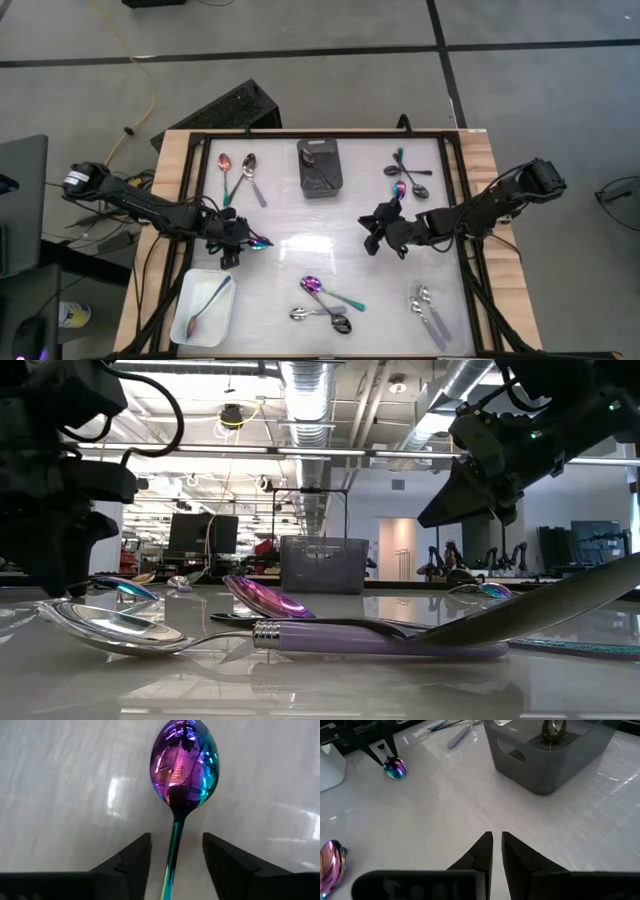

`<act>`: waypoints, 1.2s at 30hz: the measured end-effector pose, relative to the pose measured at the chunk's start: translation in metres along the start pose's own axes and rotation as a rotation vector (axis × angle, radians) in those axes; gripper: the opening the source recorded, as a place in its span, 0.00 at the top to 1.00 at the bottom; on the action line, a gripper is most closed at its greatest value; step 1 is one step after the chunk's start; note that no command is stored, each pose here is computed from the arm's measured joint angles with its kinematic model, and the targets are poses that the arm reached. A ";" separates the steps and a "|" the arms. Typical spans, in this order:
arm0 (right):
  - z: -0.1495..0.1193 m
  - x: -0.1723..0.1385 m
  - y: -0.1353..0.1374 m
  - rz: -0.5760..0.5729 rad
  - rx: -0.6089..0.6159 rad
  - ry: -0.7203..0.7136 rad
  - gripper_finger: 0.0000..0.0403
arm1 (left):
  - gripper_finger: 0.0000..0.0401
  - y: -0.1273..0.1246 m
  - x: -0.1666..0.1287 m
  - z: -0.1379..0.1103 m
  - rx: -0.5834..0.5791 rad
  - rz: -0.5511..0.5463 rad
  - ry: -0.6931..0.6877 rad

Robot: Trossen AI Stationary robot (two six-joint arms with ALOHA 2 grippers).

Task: Sort silverware by color (type)
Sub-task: Put the blue spoon into the white bin

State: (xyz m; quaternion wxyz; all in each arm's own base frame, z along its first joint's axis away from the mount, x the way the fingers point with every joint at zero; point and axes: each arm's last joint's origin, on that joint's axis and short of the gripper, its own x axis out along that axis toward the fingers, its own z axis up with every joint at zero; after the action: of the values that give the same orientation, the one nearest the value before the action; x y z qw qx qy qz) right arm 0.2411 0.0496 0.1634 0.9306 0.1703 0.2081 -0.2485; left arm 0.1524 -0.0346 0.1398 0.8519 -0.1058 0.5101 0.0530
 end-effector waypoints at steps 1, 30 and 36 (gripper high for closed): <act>0.000 0.000 0.000 0.001 0.001 -0.001 0.84 | 0.64 0.000 0.000 0.000 0.003 0.005 -0.001; 0.003 -0.005 0.011 0.078 0.070 -0.051 0.84 | 0.98 -0.028 -0.050 0.067 0.291 -0.040 -0.296; 0.002 -0.007 0.013 0.090 0.063 -0.047 0.84 | 0.99 -0.034 -0.061 0.074 0.330 -0.097 -0.357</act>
State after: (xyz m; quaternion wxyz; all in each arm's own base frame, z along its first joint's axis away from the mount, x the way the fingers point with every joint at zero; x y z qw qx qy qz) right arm 0.2431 0.0623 0.1708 0.9396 0.2029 0.1701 -0.2168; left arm 0.1937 -0.0488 0.2315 0.9359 0.0215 0.3475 -0.0543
